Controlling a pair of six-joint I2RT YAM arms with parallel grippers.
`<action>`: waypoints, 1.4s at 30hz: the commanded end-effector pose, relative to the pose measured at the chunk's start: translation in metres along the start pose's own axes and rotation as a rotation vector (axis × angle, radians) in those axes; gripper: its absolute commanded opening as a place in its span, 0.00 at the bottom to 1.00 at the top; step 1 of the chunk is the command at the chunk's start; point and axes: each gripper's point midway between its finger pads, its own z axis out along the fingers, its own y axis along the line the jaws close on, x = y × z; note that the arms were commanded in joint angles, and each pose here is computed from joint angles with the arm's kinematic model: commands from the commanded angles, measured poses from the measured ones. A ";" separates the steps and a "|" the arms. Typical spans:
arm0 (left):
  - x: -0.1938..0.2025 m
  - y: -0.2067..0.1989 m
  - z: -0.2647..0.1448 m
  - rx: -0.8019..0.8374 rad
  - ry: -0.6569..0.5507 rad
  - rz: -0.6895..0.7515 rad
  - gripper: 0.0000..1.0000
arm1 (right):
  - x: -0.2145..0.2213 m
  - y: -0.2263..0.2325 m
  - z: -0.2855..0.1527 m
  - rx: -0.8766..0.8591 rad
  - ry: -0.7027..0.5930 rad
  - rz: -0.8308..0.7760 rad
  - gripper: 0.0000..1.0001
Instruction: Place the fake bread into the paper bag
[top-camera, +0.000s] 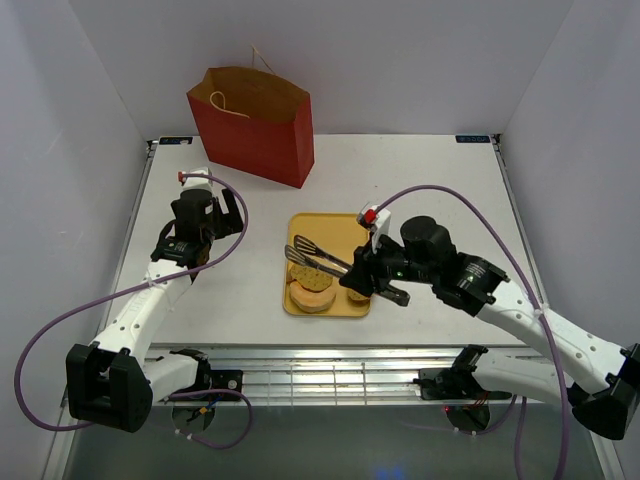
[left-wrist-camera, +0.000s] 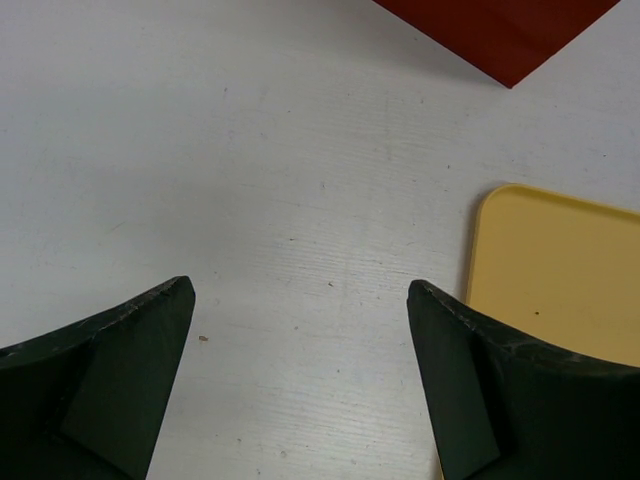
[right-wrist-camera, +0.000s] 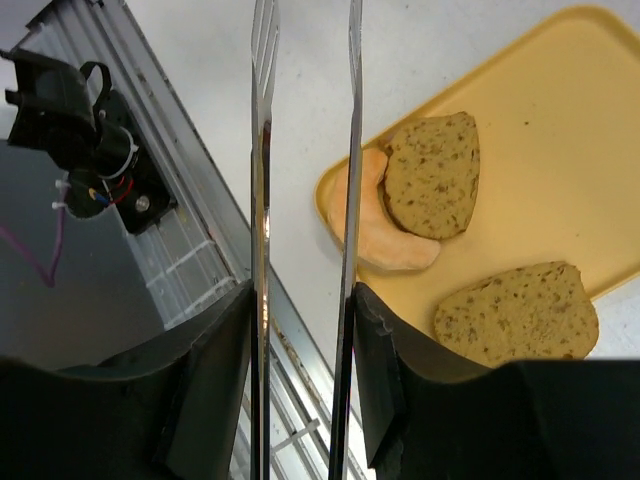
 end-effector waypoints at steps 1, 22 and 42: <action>-0.014 0.000 -0.008 -0.001 -0.041 -0.003 0.98 | 0.005 0.011 -0.016 -0.009 -0.025 -0.055 0.48; -0.016 -0.001 -0.009 0.004 -0.044 -0.007 0.98 | 0.078 0.030 0.006 0.152 0.260 -0.307 0.49; -0.016 -0.006 -0.010 0.028 -0.038 -0.010 0.98 | 0.110 0.014 0.043 0.274 0.393 -0.432 0.51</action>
